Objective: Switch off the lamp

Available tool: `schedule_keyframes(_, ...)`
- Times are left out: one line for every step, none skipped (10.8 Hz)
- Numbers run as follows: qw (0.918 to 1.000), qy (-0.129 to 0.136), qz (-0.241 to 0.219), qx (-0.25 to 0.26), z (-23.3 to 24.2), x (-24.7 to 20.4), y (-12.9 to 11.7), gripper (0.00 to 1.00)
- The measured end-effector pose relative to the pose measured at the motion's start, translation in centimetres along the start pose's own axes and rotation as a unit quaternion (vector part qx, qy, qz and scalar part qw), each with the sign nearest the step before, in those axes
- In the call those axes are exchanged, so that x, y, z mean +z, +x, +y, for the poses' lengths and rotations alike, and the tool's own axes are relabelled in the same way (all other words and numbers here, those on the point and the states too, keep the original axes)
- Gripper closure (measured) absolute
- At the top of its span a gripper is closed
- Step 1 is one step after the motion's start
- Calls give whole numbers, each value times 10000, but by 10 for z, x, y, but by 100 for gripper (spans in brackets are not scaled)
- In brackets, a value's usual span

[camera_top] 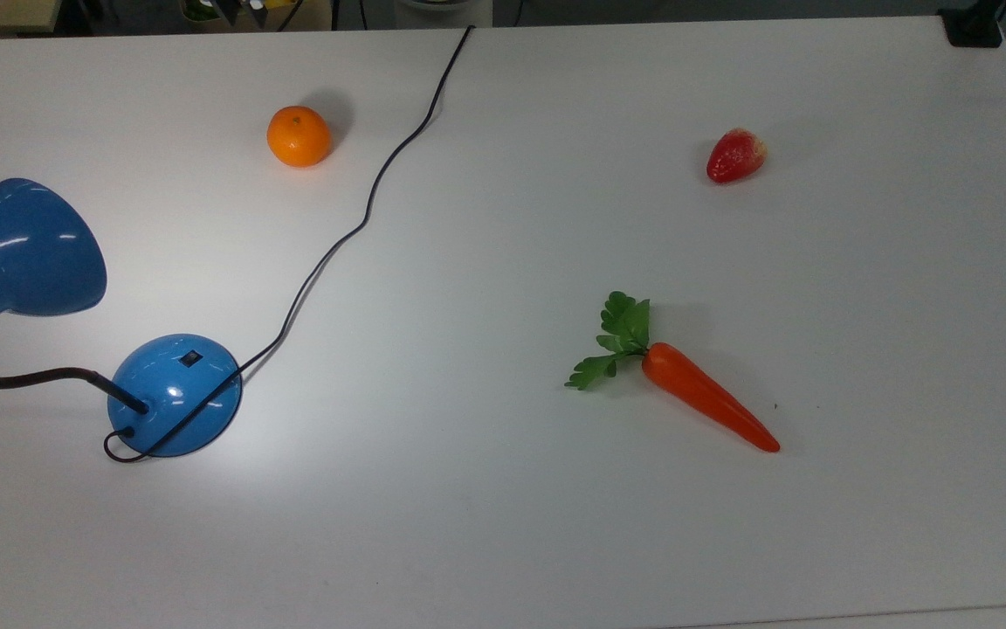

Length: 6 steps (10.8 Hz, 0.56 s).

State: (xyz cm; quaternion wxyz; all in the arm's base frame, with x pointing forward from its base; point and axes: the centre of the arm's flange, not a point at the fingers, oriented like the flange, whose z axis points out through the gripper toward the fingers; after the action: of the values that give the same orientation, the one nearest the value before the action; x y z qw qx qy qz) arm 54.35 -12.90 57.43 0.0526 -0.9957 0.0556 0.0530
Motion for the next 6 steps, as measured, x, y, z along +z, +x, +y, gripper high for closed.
schedule_keyframes(10000,1,1,7,1,0,0,78)
schedule_keyframes(10000,4,3,29,3,0,0,82)
schedule_keyframes(10000,5,23,57,6,-1,0,88)
schedule_keyframes(9999,-1,81,82,9,-2,0,89)
schedule_keyframes(9997,-21,213,108,13,-3,3,89)
schedule_keyframes(9993,-43,343,139,16,-2,7,91)
